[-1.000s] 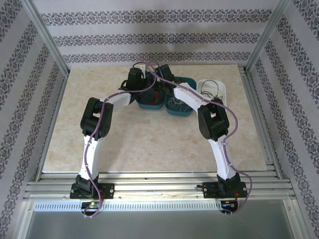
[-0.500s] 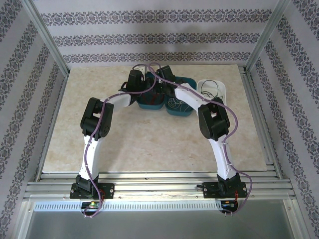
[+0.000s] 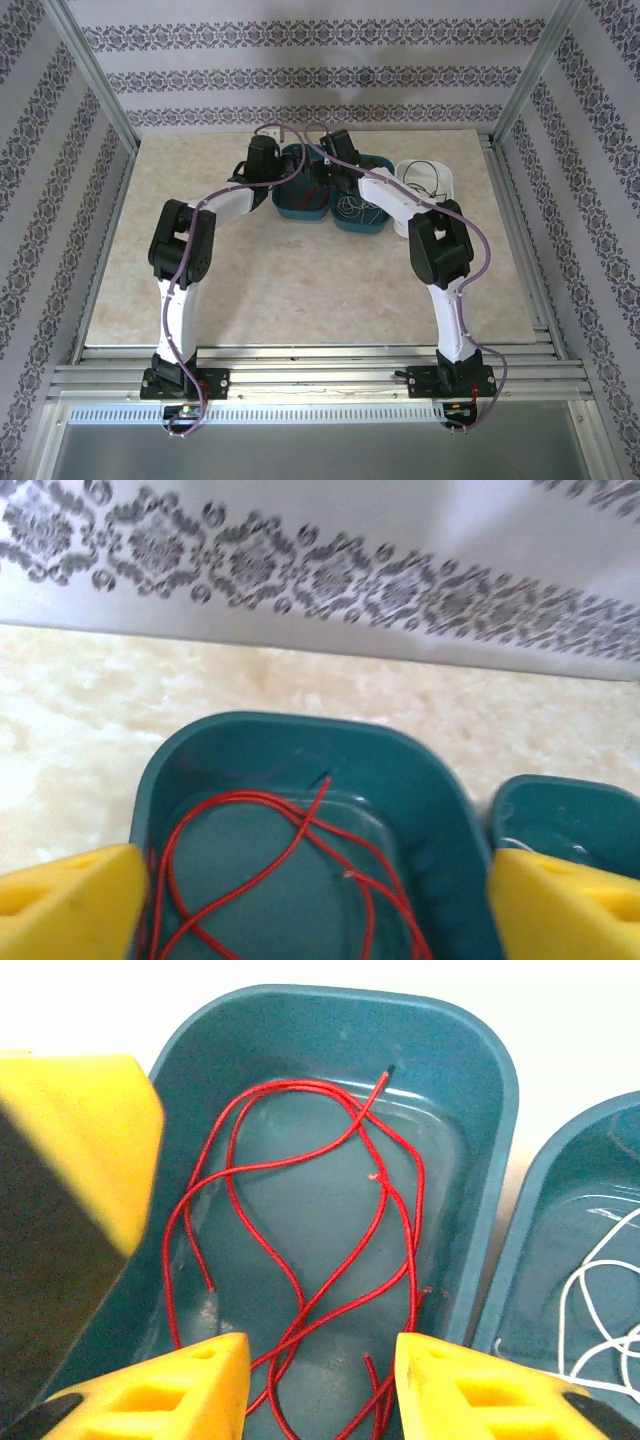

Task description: Untangle the cables

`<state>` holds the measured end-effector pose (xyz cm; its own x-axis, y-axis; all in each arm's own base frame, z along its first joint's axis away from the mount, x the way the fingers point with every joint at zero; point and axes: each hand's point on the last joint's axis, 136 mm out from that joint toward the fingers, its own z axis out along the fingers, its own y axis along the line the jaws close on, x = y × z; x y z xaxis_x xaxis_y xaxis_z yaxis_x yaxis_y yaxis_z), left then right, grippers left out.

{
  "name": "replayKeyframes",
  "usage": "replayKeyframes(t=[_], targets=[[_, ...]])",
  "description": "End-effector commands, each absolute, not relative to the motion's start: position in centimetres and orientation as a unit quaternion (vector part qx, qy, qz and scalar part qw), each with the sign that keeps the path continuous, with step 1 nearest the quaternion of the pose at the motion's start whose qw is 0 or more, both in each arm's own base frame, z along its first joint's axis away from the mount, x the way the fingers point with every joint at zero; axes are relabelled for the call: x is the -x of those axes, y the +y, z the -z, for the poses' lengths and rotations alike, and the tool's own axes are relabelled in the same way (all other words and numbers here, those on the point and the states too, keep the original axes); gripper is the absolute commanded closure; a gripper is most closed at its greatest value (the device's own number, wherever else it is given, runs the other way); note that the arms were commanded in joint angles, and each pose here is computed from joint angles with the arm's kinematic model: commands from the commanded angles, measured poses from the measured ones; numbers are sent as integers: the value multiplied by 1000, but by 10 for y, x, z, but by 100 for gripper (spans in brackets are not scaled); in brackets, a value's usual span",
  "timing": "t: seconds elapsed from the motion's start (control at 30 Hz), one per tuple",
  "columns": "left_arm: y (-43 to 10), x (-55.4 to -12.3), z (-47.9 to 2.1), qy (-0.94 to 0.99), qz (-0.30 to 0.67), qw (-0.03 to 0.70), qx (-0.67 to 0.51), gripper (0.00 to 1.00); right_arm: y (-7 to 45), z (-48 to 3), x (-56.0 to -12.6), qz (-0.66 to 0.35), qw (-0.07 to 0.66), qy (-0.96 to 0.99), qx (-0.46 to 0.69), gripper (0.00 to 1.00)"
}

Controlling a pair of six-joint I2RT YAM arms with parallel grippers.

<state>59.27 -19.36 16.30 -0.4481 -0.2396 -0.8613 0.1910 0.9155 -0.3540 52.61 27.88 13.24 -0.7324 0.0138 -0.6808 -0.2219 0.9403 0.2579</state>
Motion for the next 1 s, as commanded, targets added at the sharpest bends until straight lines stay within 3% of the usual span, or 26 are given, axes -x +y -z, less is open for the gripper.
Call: replayKeyframes(t=[0.0,0.2,0.3,0.4,0.43,0.97], targets=[[-201,-580,-222,791,223,569,-2,0,274,-152,-518,-162,379,909,58,53],[-187,-554,-249,776,216,593,3,1,251,-169,-497,-140,398,906,44,42],[-177,-538,-255,774,203,600,9,0,236,-176,-485,-122,408,904,38,29],[-162,-517,-258,773,177,609,11,0,218,-183,-469,-102,418,902,28,6],[-156,-510,-259,772,166,613,13,0,212,-185,-463,-95,422,901,25,2],[-65,-389,-254,778,7,626,44,1,94,-208,-377,-5,478,875,-73,2]])
